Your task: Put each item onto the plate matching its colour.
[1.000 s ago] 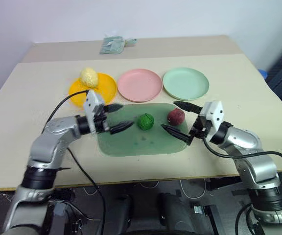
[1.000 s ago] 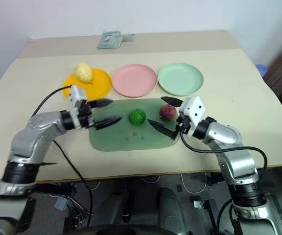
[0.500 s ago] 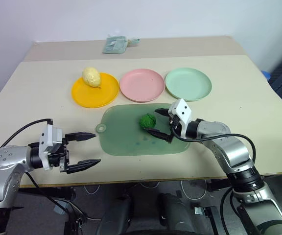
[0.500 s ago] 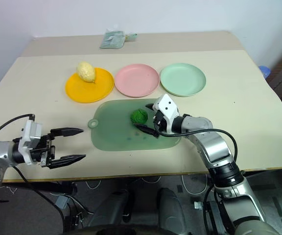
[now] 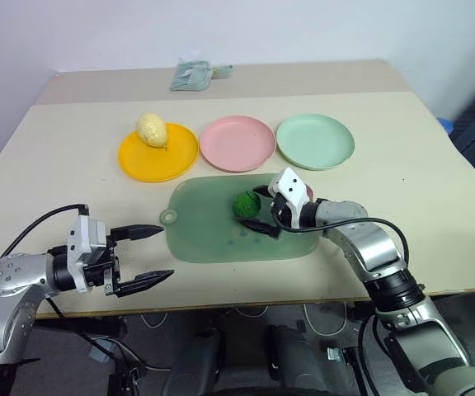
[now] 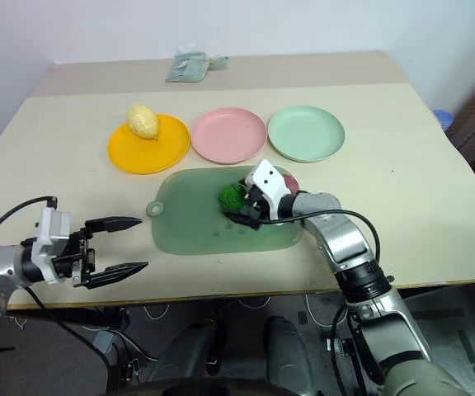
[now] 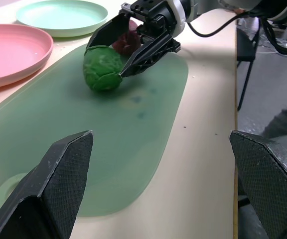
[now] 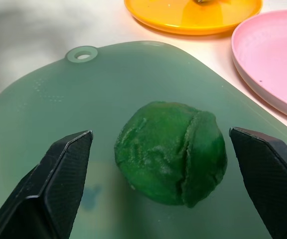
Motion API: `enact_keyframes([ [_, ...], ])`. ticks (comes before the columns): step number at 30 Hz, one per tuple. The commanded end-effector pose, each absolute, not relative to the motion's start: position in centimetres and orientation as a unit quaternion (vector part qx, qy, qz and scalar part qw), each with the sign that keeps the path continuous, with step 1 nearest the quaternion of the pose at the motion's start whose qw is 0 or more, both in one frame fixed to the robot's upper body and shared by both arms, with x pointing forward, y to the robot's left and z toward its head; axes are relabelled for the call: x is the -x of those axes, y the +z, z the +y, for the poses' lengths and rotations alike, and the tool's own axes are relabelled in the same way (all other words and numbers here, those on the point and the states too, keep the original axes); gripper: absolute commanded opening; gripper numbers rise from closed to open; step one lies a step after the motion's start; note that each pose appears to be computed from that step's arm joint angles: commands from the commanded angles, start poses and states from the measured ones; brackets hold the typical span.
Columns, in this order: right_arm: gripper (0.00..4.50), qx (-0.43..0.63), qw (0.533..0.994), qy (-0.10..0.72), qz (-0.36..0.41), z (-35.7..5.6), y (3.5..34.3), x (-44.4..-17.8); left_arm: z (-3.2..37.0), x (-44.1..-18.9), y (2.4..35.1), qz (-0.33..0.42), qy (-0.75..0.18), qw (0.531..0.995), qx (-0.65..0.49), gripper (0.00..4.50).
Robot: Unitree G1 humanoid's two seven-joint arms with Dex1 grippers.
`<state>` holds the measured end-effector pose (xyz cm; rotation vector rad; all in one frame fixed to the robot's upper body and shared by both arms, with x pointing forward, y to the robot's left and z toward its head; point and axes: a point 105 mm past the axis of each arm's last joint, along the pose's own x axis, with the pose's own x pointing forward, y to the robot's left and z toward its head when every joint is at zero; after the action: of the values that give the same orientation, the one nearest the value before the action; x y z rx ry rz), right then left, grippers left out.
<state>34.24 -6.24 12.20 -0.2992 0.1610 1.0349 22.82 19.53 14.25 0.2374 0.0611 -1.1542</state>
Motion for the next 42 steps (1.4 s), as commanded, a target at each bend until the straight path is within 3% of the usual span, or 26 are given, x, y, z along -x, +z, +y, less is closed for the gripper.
enact_keyframes([
  [1, 3.19, 0.149, 0.85, 0.503, 0.044, -5.6, 13.8, -34.3, 19.4, -22.7, 15.4, 0.005, -0.538, 0.834, -0.123, 4.5],
  [4, 1.81, 0.152, 0.848, 0.506, 0.043, -5.6, 13.9, -34.3, 19.3, -22.7, 15.3, 0.005, -0.537, 0.835, -0.122, 4.5],
  [6, 1.22, 0.154, 0.846, 0.508, 0.039, -5.6, 14.1, -34.1, 19.2, -22.7, 15.3, 0.003, -0.534, 0.836, -0.121, 4.5],
  [9, 1.22, 0.143, 0.844, 0.517, 0.012, -5.5, 15.7, -33.7, 19.2, -22.8, 15.4, 0.0, -0.531, 0.839, -0.119, 4.5],
  [12, 1.22, 0.076, 0.845, 0.527, -0.045, -5.5, 20.4, -33.8, 19.0, -23.1, 15.6, -0.006, -0.527, 0.842, -0.116, 4.5],
  [15, 1.22, 0.043, 0.865, 0.491, -0.099, -7.0, 24.8, -36.0, 18.8, -23.4, 15.8, -0.013, -0.524, 0.844, -0.112, 4.5],
  [18, 1.22, 0.067, 0.909, 0.394, -0.122, -10.3, 27.4, -40.5, 18.3, -23.8, 15.9, -0.022, -0.521, 0.846, -0.107, 4.5],
  [20, 1.22, 0.1, 0.931, 0.331, -0.121, -12.6, 27.6, -43.3, 17.9, -24.1, 16.1, -0.031, -0.517, 0.849, -0.105, 4.5],
  [24, 1.22, 0.12, 0.951, 0.27, -0.089, -14.7, 25.6, -46.3, 17.4, -24.9, 16.6, -0.049, -0.503, 0.857, -0.102, 4.5],
  [31, 1.22, 0.116, 0.972, 0.204, -0.017, -15.7, 20.7, -47.7, 16.4, -26.2, 17.8, -0.079, -0.487, 0.864, -0.101, 4.5],
  [34, 2.33, 0.119, 0.975, 0.186, 0.002, -16.1, 19.5, -47.8, 16.3, -26.2, 17.9, -0.081, -0.483, 0.866, -0.103, 4.5],
  [38, 4.32, 0.118, 0.973, 0.198, -0.01, -16.1, 20.2, -47.7, 16.6, -25.9, 17.9, -0.075, -0.477, 0.87, -0.098, 4.5],
  [42, 4.42, 0.098, 0.97, 0.216, -0.052, -16.5, 22.5, -47.4, 16.2, -25.9, 17.6, -0.07, -0.481, 0.869, -0.092, 4.5],
])
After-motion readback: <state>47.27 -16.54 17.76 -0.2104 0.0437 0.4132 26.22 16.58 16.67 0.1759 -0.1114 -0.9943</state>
